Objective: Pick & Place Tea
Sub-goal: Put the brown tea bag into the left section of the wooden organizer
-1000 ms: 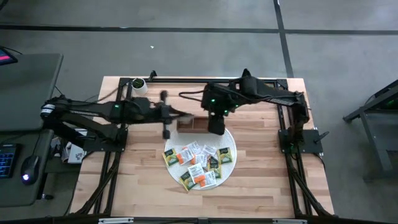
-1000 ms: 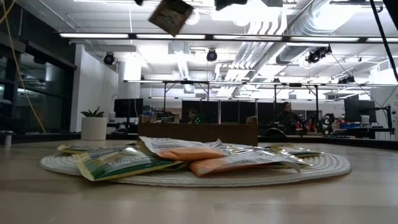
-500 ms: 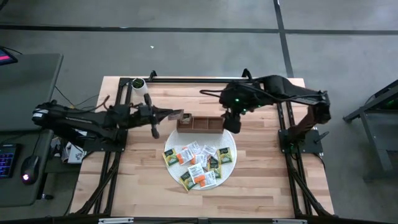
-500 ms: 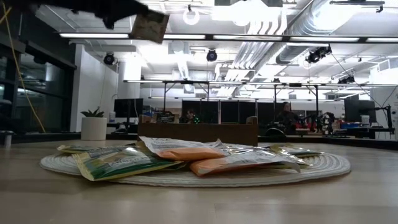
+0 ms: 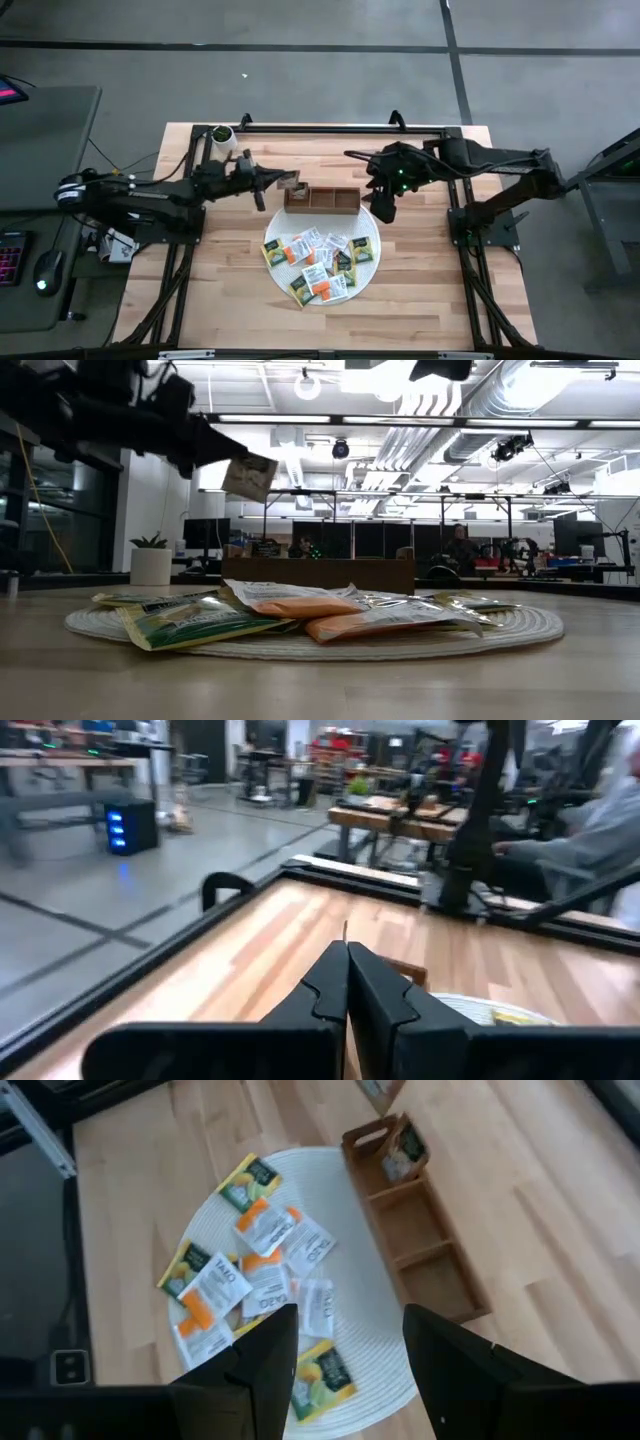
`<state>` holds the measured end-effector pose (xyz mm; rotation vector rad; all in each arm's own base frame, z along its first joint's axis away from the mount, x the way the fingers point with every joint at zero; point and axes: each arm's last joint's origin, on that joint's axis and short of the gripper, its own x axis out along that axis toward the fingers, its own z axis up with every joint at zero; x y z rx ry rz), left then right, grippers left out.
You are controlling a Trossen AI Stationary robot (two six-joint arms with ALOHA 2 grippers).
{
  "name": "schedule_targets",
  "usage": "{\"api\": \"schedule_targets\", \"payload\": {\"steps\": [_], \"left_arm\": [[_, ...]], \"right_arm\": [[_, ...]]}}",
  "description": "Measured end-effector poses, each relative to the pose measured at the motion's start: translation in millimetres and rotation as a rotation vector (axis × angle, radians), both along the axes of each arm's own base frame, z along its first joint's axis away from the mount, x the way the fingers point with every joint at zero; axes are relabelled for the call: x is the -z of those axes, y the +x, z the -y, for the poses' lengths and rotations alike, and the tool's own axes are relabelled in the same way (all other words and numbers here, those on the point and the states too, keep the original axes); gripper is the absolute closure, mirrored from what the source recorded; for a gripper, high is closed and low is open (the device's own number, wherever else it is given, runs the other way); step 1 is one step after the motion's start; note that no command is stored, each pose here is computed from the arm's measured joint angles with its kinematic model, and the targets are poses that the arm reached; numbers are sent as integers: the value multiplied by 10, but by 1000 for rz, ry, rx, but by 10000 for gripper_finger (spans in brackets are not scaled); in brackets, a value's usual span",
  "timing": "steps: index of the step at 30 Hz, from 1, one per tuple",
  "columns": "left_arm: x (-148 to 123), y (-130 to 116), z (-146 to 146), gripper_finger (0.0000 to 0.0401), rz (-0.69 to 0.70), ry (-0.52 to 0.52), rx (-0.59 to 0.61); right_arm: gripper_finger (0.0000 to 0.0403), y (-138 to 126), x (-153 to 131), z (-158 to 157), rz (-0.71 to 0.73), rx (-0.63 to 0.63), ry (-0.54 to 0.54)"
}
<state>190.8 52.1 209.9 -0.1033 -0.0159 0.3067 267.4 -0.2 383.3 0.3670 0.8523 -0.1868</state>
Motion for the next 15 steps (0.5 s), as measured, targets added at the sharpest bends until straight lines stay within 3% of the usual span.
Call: {"api": "schedule_targets", "payload": {"steps": [15], "left_arm": [[482,264,-274,401,-67,-140,32]], "right_arm": [[224,-16,218,-14,12,-16,50]]}}
